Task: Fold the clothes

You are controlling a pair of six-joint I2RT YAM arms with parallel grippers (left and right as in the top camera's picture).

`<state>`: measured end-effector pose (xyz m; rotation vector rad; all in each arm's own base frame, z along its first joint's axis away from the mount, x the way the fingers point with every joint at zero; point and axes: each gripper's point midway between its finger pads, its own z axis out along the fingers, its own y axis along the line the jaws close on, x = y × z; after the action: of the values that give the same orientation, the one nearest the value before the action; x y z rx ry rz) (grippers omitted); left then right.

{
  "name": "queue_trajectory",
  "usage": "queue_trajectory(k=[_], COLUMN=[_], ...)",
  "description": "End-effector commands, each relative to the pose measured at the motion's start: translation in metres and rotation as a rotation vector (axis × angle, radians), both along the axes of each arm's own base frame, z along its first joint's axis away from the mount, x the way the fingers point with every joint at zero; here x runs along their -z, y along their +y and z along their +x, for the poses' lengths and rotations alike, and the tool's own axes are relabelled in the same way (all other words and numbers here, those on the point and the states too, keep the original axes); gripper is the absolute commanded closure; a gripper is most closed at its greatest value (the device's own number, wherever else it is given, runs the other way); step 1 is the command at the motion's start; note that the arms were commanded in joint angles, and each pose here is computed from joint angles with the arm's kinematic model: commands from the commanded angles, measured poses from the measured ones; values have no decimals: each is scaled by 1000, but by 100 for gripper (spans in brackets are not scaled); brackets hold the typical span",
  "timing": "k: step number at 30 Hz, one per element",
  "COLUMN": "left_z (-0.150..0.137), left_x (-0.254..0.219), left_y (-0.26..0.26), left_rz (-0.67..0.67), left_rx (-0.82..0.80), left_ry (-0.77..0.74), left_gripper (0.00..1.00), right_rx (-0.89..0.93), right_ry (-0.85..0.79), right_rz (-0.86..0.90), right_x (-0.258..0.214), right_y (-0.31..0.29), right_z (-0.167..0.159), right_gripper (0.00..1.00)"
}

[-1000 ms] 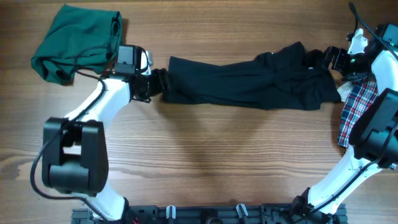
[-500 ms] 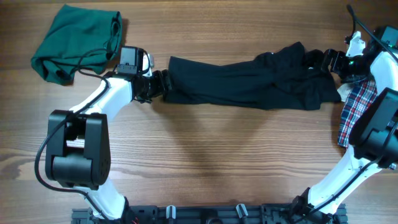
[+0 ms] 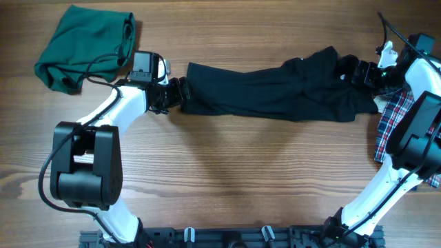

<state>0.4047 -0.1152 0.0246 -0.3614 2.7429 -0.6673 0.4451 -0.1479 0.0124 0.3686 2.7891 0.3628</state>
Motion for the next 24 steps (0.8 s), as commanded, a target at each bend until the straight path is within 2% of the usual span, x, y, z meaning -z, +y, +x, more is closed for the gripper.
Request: queue_trajectory(k=[1, 6, 14, 24], left_z=[4, 4, 4, 4], left_x=[0, 0, 0, 0], left_y=[0, 0, 0, 0], left_rz=[-12, -12, -12, -12], left_rx=[-3, -3, -3, -3], left_ry=[-1, -1, -1, -1], left_gripper=[14, 14, 14, 14], right_rx=[-81, -194, -238, -277], right_ry=[66, 86, 55, 74], right_rz=[102, 257, 336, 355], right_x=[28, 38, 31, 30], right_y=[24, 59, 75, 85], right_z=[-16, -29, -30, -36], right_gripper=[0, 0, 0, 0])
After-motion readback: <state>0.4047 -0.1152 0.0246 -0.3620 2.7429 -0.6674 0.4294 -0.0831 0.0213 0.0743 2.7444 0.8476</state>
